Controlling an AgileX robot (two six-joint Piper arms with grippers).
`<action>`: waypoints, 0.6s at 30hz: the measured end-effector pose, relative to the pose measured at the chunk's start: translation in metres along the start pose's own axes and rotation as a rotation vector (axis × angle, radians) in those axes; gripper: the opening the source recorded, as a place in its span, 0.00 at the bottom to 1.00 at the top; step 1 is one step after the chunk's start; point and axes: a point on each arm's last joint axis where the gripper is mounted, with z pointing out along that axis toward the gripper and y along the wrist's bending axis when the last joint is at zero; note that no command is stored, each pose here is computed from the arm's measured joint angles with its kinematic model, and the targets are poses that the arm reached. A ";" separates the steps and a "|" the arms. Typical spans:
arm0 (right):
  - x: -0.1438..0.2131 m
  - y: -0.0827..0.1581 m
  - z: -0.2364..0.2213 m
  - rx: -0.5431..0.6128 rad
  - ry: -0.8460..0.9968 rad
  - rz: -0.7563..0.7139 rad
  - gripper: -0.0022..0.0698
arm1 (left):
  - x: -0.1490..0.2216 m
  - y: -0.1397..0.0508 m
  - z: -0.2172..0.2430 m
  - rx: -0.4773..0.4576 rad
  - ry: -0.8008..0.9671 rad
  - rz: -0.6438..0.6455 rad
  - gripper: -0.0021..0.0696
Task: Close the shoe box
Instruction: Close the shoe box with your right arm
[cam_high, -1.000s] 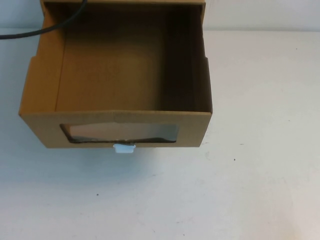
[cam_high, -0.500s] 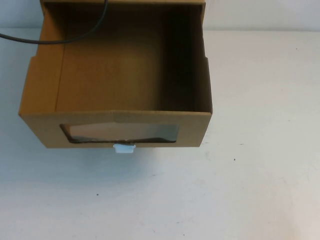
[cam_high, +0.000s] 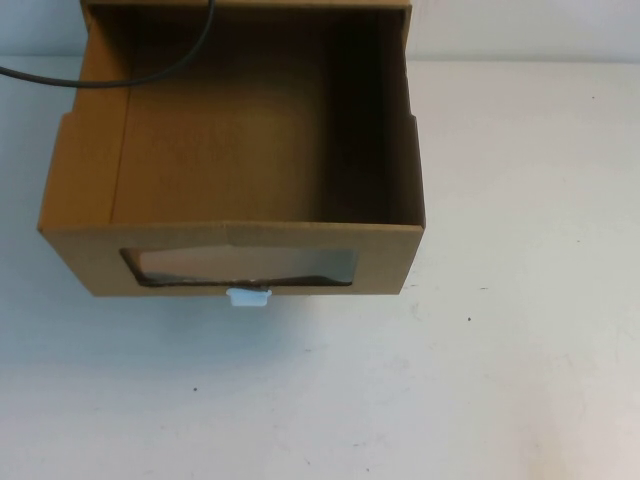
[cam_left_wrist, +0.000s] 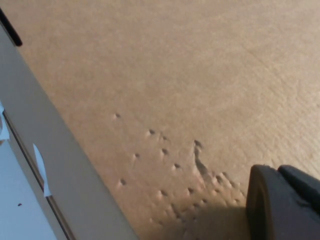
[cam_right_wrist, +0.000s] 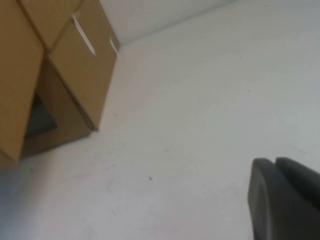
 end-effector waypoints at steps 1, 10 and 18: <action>-0.002 0.001 0.000 -0.012 -0.018 0.050 0.01 | 0.000 0.000 0.000 0.000 0.000 0.000 0.02; -0.014 0.003 -0.001 -0.060 -0.148 0.363 0.01 | 0.000 0.000 0.000 -0.002 0.002 0.002 0.02; -0.027 0.021 -0.008 -0.165 -0.047 0.356 0.01 | 0.000 0.000 0.000 -0.005 -0.001 0.002 0.02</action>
